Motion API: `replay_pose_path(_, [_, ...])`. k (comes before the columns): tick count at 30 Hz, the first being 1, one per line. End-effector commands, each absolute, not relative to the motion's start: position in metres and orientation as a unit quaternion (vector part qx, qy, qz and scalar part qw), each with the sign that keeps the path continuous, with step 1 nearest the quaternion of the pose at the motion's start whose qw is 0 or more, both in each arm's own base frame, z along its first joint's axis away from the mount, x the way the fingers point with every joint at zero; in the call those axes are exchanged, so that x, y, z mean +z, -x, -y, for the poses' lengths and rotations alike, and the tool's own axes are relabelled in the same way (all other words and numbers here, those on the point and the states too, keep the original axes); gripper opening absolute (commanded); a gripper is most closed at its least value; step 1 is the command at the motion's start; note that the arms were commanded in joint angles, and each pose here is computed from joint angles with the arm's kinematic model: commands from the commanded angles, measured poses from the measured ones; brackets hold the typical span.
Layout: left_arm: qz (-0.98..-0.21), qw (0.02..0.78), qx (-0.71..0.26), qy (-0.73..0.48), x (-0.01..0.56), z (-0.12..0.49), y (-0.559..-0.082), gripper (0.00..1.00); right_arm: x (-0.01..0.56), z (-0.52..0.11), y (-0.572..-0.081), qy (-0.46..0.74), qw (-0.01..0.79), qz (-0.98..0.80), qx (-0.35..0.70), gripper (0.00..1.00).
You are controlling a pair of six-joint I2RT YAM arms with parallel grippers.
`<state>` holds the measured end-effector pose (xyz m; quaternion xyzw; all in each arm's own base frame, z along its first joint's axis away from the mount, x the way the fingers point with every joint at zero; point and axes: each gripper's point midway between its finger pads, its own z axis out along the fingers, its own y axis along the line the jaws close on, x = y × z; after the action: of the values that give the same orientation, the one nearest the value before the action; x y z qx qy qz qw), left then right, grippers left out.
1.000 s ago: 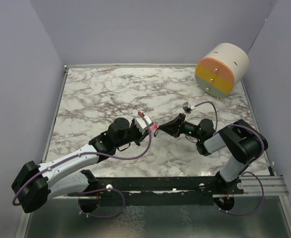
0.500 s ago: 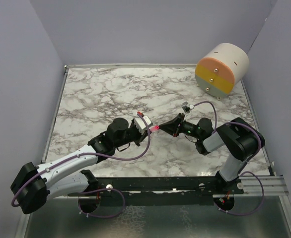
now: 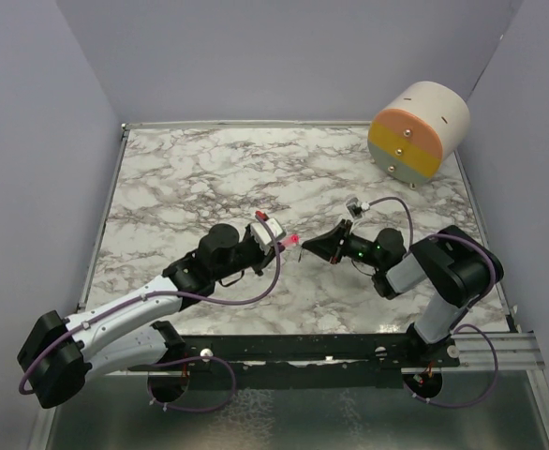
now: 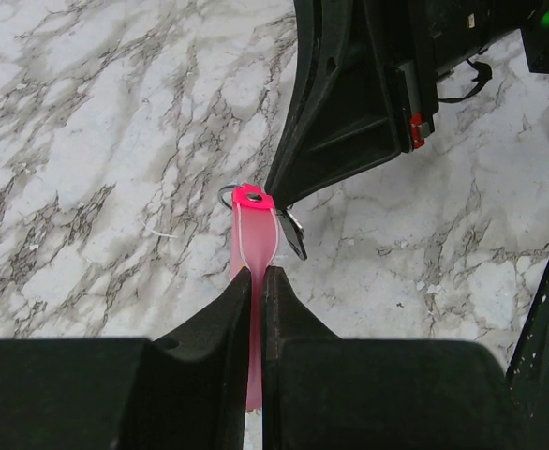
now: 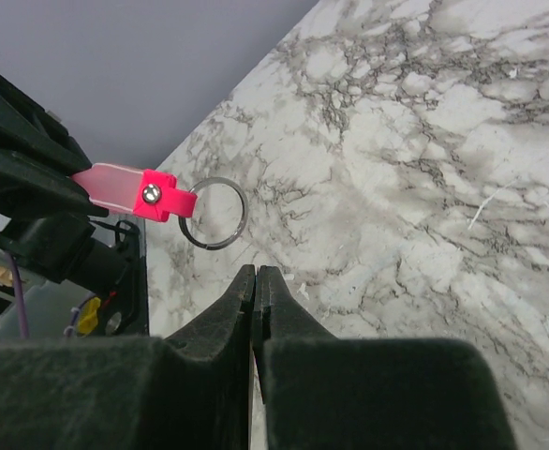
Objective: Put the keys on the keyring
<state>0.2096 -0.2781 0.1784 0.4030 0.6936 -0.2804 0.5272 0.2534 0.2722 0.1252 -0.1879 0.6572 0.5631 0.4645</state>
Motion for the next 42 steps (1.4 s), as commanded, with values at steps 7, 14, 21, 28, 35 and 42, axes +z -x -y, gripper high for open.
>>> replay_pose_path(7, [-0.670,0.554,-0.291,-0.400,0.191,0.279,-0.207,0.00,0.188,-0.257,-0.255,0.128,0.538,-0.575,0.604,0.01])
replay_pose_path(14, [-0.655,0.555,-0.301,-0.416,0.192,0.286,-0.204,0.00,0.206,-0.254,-0.254,0.107,0.541,-0.561,0.618,0.01])
replay_pose_path(21, [-0.645,0.556,-0.302,-0.428,0.195,0.293,-0.207,0.00,0.211,-0.254,-0.255,0.091,0.531,-0.561,0.629,0.01])
replay_pose_path(28, [-0.644,0.561,-0.295,-0.428,0.199,0.295,-0.212,0.00,0.215,-0.250,-0.251,0.080,0.530,-0.561,0.631,0.01])
replay_pose_path(35, [-0.643,0.567,-0.292,-0.424,0.203,0.294,-0.214,0.00,0.216,-0.247,-0.247,0.077,0.527,-0.572,0.624,0.01])
replay_pose_path(42, [-0.637,0.572,-0.298,-0.423,0.209,0.296,-0.214,0.00,0.211,-0.249,-0.244,0.084,0.517,-0.578,0.626,0.01])
